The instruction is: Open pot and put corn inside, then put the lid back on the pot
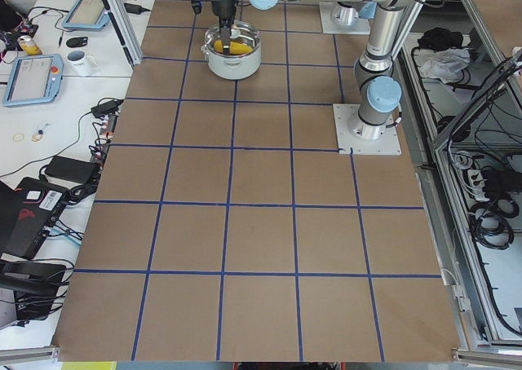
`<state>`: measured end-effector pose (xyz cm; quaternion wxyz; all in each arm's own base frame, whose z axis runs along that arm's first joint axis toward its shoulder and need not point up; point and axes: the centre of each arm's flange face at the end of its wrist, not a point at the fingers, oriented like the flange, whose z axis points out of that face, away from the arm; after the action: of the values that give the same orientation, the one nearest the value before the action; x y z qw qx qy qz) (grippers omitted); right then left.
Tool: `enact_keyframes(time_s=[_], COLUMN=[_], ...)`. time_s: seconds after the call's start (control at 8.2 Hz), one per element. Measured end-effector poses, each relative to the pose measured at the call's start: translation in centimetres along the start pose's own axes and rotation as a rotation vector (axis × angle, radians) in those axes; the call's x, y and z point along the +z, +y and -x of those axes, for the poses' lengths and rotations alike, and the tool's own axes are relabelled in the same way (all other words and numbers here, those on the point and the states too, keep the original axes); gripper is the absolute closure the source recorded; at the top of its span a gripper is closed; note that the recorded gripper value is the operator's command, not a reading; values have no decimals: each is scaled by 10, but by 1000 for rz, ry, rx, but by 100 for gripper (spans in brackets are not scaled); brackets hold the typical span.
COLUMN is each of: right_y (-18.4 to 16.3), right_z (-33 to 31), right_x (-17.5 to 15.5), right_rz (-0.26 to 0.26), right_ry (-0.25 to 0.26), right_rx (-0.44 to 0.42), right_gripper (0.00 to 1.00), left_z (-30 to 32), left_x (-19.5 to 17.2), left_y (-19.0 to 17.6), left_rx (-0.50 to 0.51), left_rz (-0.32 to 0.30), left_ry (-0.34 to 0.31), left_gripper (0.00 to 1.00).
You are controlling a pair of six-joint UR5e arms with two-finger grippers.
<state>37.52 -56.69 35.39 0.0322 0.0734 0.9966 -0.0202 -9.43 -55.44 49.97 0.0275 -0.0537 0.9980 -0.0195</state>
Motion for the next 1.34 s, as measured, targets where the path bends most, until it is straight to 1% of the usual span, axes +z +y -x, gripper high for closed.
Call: enact_keyframes(time_s=[0.61, 1.1, 1.22, 1.34], right_y=[-2, 0, 0, 0], right_z=[-2, -2, -3, -3], right_x=[3, 5, 7, 7], right_rz=[-4, 6, 7, 7], right_ry=[17, 12, 14, 18], right_rx=[-18, -13, -15, -17], right_gripper=[100, 100, 98, 92], left_z=[0, 0, 0, 0], left_x=[-1, -1, -1, -1], left_y=[3, 3, 3, 3], left_rx=[-1, -1, -1, -1], left_rz=[-2, -4, -4, -5], left_ry=[0, 1, 1, 1], left_gripper=[0, 0, 0, 0])
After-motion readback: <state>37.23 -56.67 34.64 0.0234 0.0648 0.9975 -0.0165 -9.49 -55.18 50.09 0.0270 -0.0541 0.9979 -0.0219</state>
